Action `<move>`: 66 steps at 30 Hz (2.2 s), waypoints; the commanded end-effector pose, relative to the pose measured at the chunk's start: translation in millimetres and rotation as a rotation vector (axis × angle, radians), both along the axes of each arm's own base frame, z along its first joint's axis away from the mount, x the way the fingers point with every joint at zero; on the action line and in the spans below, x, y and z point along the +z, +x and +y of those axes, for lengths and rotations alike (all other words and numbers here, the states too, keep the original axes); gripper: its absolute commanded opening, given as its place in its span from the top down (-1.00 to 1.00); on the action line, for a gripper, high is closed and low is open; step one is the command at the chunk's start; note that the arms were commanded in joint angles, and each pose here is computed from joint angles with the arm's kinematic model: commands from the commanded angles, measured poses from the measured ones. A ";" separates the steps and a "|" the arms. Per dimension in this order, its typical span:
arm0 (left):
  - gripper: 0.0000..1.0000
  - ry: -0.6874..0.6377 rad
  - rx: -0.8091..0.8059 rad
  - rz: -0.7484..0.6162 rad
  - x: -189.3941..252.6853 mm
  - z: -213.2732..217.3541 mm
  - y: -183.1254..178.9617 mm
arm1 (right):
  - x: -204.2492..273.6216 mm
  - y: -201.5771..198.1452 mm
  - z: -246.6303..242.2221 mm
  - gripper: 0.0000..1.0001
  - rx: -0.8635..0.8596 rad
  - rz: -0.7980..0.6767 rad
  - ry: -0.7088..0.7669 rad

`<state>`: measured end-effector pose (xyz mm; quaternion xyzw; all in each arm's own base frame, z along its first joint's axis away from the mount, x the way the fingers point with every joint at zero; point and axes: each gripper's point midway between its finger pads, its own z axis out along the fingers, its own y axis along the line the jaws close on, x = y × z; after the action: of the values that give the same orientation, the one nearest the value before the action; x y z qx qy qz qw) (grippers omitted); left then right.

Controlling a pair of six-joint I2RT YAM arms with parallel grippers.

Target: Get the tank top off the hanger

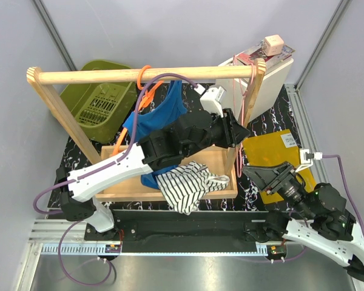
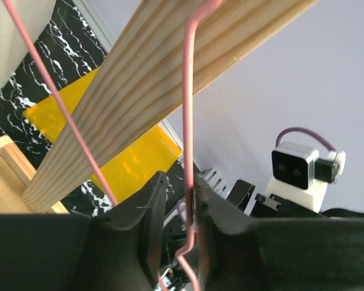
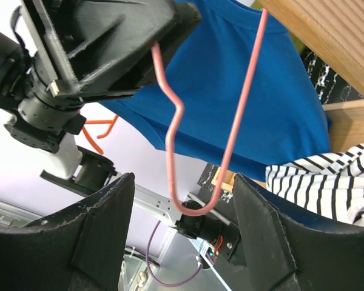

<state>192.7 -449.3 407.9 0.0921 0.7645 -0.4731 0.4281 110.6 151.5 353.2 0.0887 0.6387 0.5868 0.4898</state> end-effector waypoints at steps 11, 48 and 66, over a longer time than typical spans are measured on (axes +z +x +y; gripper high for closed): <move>-0.93 -0.123 -0.122 -0.126 43.6 81.3 -52.8 | 0.6 5.8 -21.3 -0.49 -0.087 -0.013 -0.006; -0.86 0.581 0.101 -0.121 -240.1 166.3 -96.3 | -19.0 18.1 -24.9 -0.52 -0.158 0.022 -0.079; -0.98 0.712 0.143 0.122 -312.9 150.2 -49.5 | -18.1 13.4 -25.5 -0.52 -0.136 0.020 -0.072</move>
<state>146.2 -282.4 102.8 0.1653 0.9057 -0.1054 0.3758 124.8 131.8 327.0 0.1149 0.6669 0.5234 0.5178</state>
